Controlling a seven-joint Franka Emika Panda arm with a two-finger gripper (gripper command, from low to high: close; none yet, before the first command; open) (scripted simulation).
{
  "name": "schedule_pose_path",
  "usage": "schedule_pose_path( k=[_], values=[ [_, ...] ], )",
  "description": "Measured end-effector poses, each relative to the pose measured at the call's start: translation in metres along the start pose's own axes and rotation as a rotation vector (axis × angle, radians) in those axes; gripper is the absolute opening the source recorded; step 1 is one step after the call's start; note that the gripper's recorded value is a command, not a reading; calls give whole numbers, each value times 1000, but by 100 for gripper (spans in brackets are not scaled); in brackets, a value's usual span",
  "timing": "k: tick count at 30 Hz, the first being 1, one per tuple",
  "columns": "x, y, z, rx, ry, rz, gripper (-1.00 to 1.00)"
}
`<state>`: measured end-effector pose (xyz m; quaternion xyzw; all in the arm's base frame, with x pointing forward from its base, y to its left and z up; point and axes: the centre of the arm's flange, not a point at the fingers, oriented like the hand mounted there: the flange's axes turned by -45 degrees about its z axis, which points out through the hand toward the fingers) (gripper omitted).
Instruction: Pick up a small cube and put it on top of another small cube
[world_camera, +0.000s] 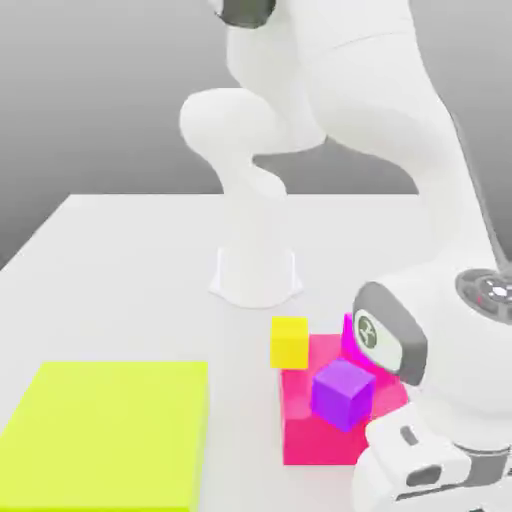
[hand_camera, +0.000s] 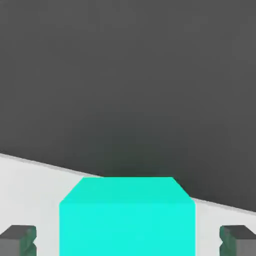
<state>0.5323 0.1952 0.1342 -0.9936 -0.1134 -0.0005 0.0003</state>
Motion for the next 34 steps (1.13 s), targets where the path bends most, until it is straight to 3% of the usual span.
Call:
schedule_pose_path(
  k=[4, 9, 17, 25, 30, 31, 34],
  values=[
    [0, 0, 0, 1, 0, 0, -100],
    [-5, 3, -63, -5, -1, -9, -100],
    [-54, 34, -135, -38, -9, -76, -100],
    [-118, 60, -189, -10, -5, -135, -100],
    [-131, 64, -149, 1, -1, -149, -100],
    [-132, 64, -138, 1, -1, -149, 100],
    [-132, 64, -138, 1, -1, -149, 100]
  ],
)
